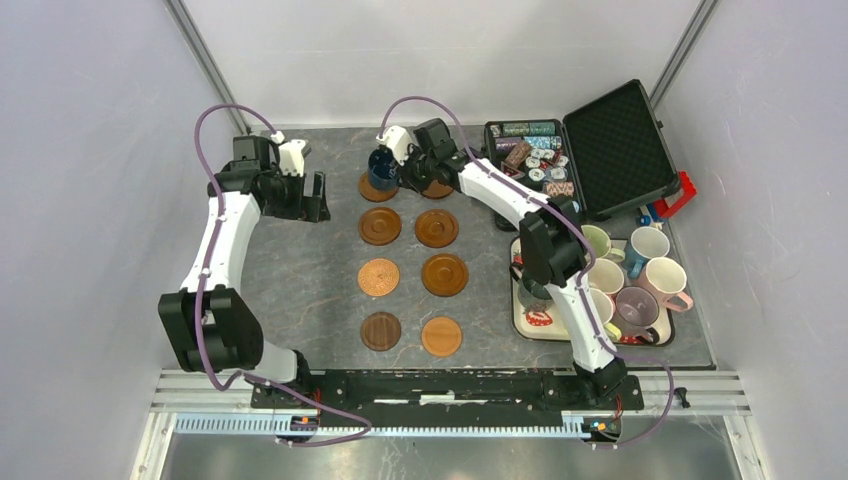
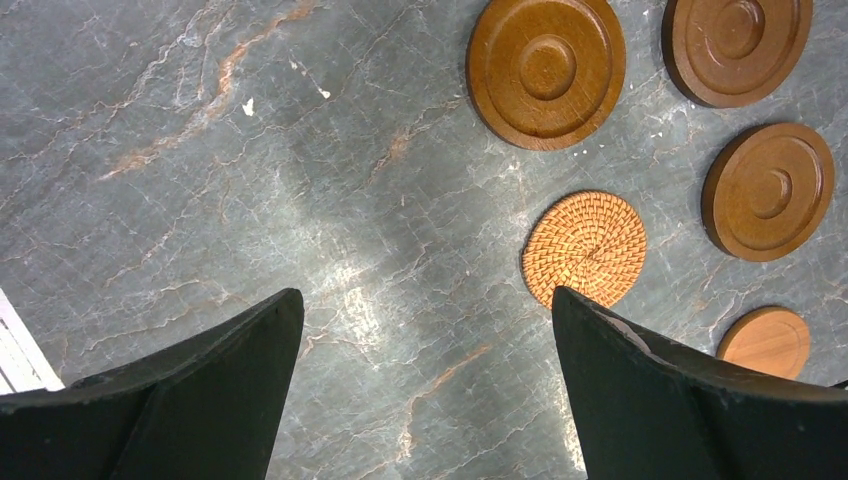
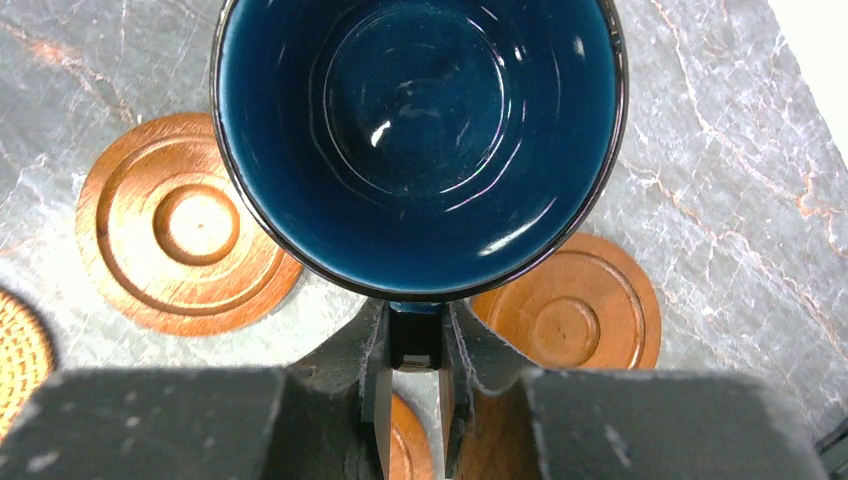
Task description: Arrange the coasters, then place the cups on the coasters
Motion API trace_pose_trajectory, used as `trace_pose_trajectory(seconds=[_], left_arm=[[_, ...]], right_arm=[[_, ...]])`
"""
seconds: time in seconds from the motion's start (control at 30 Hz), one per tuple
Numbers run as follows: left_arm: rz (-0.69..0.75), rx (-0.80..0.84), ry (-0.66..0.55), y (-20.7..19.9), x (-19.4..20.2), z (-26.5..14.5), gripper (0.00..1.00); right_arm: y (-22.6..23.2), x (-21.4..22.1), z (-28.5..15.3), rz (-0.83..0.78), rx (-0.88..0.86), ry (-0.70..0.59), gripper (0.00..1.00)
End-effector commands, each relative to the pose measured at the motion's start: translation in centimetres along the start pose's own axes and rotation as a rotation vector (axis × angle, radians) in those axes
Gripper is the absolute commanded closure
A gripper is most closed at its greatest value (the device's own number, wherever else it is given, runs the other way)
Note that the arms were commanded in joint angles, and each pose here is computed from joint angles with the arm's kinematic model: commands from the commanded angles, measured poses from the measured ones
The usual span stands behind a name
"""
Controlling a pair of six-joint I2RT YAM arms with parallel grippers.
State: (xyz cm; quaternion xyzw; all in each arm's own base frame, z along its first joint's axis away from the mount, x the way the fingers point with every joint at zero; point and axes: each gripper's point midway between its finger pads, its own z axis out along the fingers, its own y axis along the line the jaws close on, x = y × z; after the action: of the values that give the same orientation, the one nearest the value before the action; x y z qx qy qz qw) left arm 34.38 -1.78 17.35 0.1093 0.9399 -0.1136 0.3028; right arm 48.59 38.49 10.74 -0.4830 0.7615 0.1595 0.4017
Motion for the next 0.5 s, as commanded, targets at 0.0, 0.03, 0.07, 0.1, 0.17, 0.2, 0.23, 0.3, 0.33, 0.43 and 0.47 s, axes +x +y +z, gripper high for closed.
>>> trace_pose_trajectory(seconds=[0.0,0.03,0.07,0.1,0.17,0.2,0.23,0.3,0.33,0.43,0.47], left_arm=[[-0.027,-0.029,-0.048,0.2,-0.7,-1.3,0.0],[-0.027,-0.029,-0.047,0.2,-0.7,-1.3,0.0],[-0.028,-0.03,-0.047,0.2,-0.6,-1.3,0.0],[-0.027,-0.029,-0.045,0.2,-0.6,-1.3,0.0],[-0.031,-0.031,-0.049,0.2,-0.5,-1.2,0.0],[-0.033,-0.031,-0.049,0.3,-0.5,-1.2,0.0],[-0.035,-0.03,-0.048,0.2,-0.5,-1.2,0.0],[-0.035,-0.031,-0.048,0.3,-0.5,-1.2,0.0],[-0.033,-0.032,-0.047,0.3,-0.4,-1.2,0.0],[-0.034,-0.035,-0.047,0.4,-0.3,-1.2,0.0],[-0.035,-0.038,-0.047,0.5,-0.4,-1.2,0.0]], right_arm=[[-2.3,-7.6,-1.0,-0.049,0.095,-0.229,1.0],[-2.4,-7.6,-0.7,-0.05,0.099,-0.232,1.0],[-2.4,-7.7,-0.6,-0.054,0.102,-0.237,1.0],[-2.5,-7.8,-0.4,-0.058,0.109,-0.242,1.0],[-2.6,-8.0,0.0,-0.061,0.115,-0.251,0.99],[-2.6,-7.8,0.3,-0.061,0.112,-0.25,0.99],[-2.5,-7.9,0.4,-0.064,0.112,-0.252,0.98],[-2.3,-7.8,0.7,-0.066,0.105,-0.249,0.98],[-2.1,-7.8,0.8,-0.069,0.101,-0.249,0.98],[-1.6,-7.3,1.1,-0.072,0.088,-0.238,0.97],[-1.5,-7.1,1.3,-0.072,0.085,-0.233,0.97]])
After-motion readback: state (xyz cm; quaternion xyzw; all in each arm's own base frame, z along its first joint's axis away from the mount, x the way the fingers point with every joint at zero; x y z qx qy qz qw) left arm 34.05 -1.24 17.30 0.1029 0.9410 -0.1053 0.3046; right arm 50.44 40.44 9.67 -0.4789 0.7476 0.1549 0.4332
